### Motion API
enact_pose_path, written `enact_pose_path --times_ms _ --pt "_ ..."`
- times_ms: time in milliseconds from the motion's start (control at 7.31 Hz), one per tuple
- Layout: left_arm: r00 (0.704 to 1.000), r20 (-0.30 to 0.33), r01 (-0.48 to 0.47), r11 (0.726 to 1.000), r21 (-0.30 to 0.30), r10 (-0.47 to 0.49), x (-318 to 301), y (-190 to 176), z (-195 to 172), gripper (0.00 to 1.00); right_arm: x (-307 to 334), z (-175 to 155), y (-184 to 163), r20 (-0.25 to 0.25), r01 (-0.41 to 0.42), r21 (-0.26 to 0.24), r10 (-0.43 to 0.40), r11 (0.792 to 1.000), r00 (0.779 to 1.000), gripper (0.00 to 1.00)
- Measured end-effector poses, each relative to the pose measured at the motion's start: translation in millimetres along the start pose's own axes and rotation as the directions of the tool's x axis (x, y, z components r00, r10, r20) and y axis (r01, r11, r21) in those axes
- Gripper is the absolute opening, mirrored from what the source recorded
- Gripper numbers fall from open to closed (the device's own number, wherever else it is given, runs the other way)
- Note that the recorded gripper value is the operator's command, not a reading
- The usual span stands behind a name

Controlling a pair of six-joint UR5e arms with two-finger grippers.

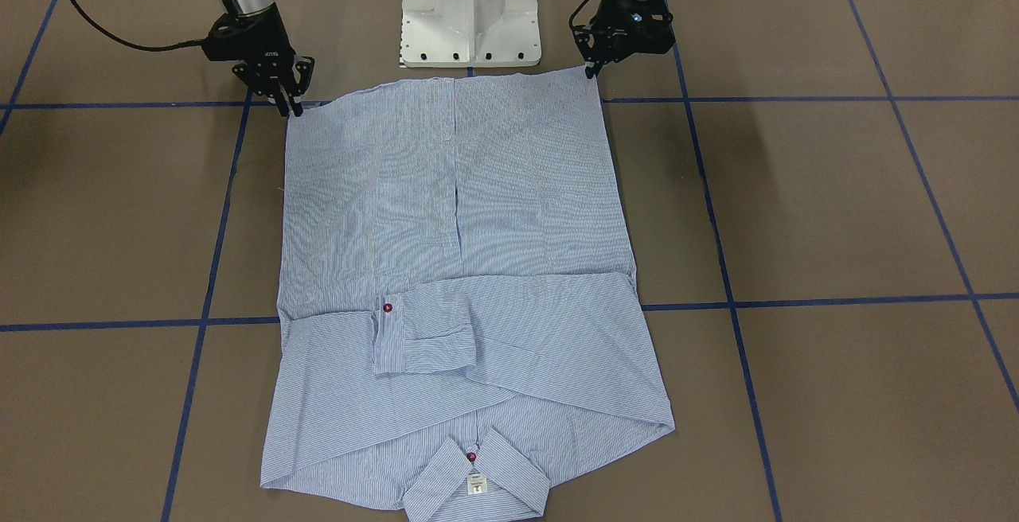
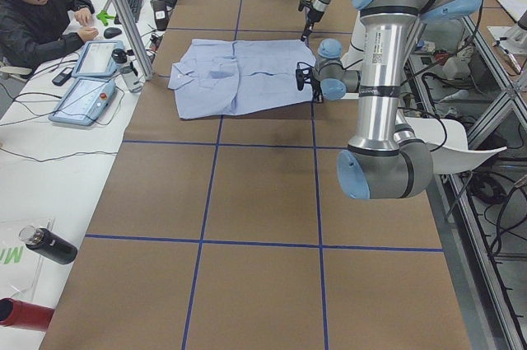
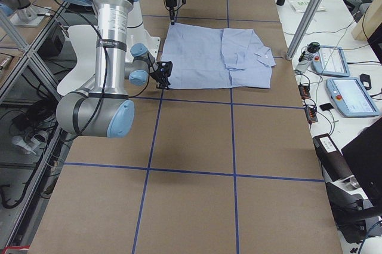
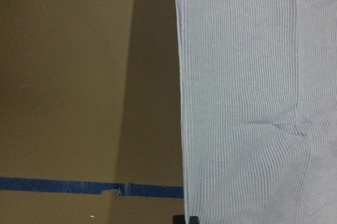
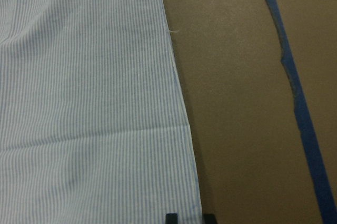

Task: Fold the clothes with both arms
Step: 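Lower both grippers to the hem corners and grasp them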

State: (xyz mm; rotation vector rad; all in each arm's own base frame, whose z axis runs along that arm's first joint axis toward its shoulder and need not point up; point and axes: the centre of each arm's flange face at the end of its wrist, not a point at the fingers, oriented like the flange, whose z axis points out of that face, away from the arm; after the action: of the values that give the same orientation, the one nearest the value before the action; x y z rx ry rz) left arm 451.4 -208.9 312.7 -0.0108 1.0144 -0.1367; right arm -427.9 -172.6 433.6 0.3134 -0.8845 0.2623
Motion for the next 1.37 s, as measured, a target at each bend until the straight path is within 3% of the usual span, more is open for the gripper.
enact_pose_path --times_ms 410,547,684,820,1367 --pt "1.0 -0.001 0.001 1.0 0.001 -0.001 0.3 -0.3 -2.1 0.0 -12.3 -1.2 0.9 0.022 -0.008 0.0 0.008 1.0 1.0 0.0" --pt "1.0 0.001 0.001 1.0 0.001 -0.001 0.2 -0.4 -2.3 0.0 -13.1 -2.2 -0.6 0.024 -0.01 0.003 0.009 1.0 1.0 0.17" --pt "1.0 0.001 0.001 1.0 0.001 -0.001 0.4 -0.3 -2.4 0.0 -12.4 -3.5 -3.1 0.024 -0.01 0.006 0.01 1.0 1.0 0.41" --pt "1.0 0.001 0.0 1.0 0.0 0.0 0.8 0.0 -2.6 0.0 -9.9 -3.8 -4.8 0.02 -0.007 0.008 0.007 1.0 1.0 0.47" --pt "1.0 -0.004 0.0 1.0 0.0 0.0 2.0 0.3 -4.8 0.0 -3.7 0.6 -3.9 0.005 0.006 0.01 -0.006 1.0 1.0 0.51"
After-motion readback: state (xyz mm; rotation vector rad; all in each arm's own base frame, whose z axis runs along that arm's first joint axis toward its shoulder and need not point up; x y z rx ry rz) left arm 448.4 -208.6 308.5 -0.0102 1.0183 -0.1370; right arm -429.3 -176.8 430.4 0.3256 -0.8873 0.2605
